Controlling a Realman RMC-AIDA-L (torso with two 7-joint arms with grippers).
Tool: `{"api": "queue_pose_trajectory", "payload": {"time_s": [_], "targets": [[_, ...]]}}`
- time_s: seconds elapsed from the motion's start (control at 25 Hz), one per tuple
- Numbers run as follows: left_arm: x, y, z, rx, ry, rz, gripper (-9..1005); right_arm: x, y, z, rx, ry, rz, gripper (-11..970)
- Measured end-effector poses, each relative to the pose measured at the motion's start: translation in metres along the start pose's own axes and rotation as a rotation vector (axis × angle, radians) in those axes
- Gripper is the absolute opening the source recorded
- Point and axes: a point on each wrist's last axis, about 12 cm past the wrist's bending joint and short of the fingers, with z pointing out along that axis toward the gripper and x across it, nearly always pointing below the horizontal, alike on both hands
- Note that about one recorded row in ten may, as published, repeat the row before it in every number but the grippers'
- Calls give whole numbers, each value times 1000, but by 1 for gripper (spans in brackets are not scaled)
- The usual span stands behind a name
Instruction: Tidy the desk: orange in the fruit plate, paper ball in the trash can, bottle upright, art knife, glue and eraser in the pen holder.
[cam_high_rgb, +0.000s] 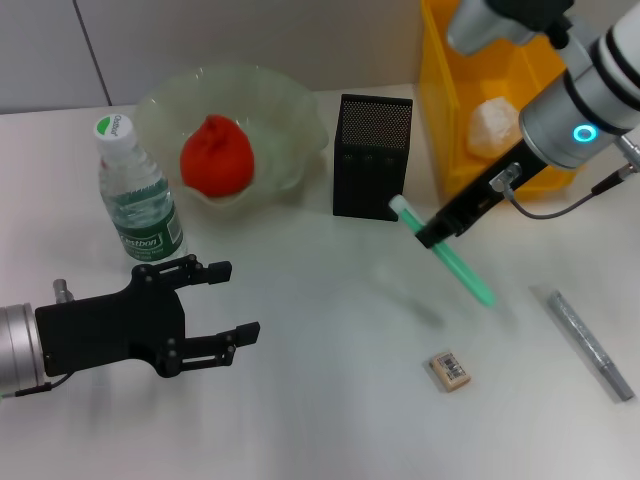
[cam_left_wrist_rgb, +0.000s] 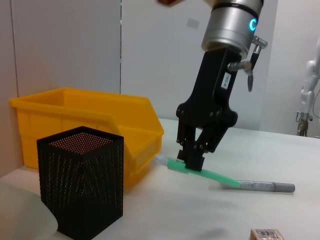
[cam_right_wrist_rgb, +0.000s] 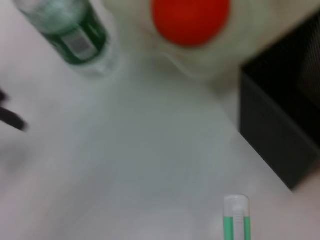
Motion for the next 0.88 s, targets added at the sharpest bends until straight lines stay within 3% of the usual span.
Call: {"api": "queue_pose_trajectory", "payload": {"time_s": [0.16, 0.4, 0.56, 0.88], "targets": [[0, 0, 0, 0, -1, 0, 802, 3, -2, -7, -34, -101, -37, 163], [-1, 1, 1, -2, 1, 3, 802, 19, -7, -27, -137, -410, -123, 163], [-2, 2, 2, 0, 0, 8, 802, 27, -9, -34, -166, -533, -153, 163], [-5, 3, 4, 4, -3, 18, 802, 45, -26, -45, -136, -804, -140, 163]]}}
